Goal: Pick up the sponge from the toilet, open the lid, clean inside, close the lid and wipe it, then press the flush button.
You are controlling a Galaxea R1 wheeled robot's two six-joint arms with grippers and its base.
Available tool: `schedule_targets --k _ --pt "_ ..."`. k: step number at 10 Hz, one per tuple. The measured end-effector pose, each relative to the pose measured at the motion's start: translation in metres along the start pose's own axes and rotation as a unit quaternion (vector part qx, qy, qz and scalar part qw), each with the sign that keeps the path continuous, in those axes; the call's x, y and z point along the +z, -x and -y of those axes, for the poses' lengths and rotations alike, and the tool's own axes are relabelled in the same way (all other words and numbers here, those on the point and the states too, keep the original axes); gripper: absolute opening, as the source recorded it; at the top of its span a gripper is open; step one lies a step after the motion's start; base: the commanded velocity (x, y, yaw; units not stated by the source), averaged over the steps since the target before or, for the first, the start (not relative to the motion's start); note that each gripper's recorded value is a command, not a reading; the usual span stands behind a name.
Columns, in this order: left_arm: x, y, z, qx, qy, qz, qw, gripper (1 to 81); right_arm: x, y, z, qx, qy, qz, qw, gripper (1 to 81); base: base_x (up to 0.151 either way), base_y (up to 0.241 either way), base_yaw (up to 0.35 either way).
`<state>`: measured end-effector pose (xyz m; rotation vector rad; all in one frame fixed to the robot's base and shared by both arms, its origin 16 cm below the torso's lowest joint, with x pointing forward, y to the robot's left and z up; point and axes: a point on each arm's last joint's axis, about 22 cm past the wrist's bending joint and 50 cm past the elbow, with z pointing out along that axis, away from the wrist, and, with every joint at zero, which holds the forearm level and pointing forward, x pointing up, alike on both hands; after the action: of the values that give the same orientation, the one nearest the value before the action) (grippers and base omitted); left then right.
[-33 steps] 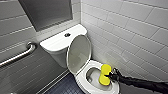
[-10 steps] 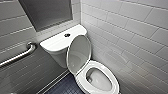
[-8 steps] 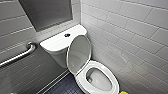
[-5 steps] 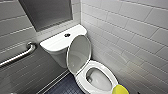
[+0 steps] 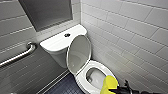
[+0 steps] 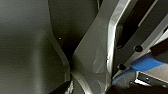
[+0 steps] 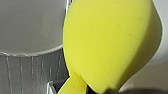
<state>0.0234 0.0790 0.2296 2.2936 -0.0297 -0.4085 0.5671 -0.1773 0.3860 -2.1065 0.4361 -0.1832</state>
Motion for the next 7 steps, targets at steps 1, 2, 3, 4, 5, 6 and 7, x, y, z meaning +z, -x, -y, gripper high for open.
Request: schedule_targets --k 1,2,3,4,5,6,7 --pt "0.0 0.0 0.0 0.0 0.0 0.001 1.0 81.1 0.008 -0.015 0.004 -0.012 0.003 -0.002 0.9999 1.0 0.0 0.0 0.0" --pt "0.0 0.0 0.0 0.0 0.0 0.0 1.0 81.1 0.022 -0.029 -0.001 -0.022 0.016 0.004 0.9996 1.0 0.0 0.0 0.0" --pt "0.0 0.0 0.0 0.0 0.0 0.001 1.0 81.1 0.034 -0.035 -0.004 -0.027 0.025 0.011 0.9993 1.0 0.0 0.0 0.0" --pt "0.0 0.0 0.001 0.0 -0.001 0.001 1.0 81.1 0.051 -0.046 -0.002 -0.037 0.035 0.019 0.9985 1.0 0.0 0.0 0.0" --pt "0.0 0.001 0.003 0.0 -0.003 0.001 1.0 81.1 0.064 -0.063 0.003 -0.049 0.042 0.018 0.9977 1.0 0.0 0.0 0.0" --pt "-0.001 0.001 0.005 0.0 -0.005 0.001 1.0 81.1 0.075 -0.08 0.01 -0.061 0.047 0.015 0.9969 1.0 0.0 0.0 0.0" --pt "-0.001 0.001 0.006 0.0 -0.006 0.002 1.0 81.1 0.087 -0.092 0.017 -0.07 0.053 0.015 0.996 1.0 0.0 0.0 0.0"
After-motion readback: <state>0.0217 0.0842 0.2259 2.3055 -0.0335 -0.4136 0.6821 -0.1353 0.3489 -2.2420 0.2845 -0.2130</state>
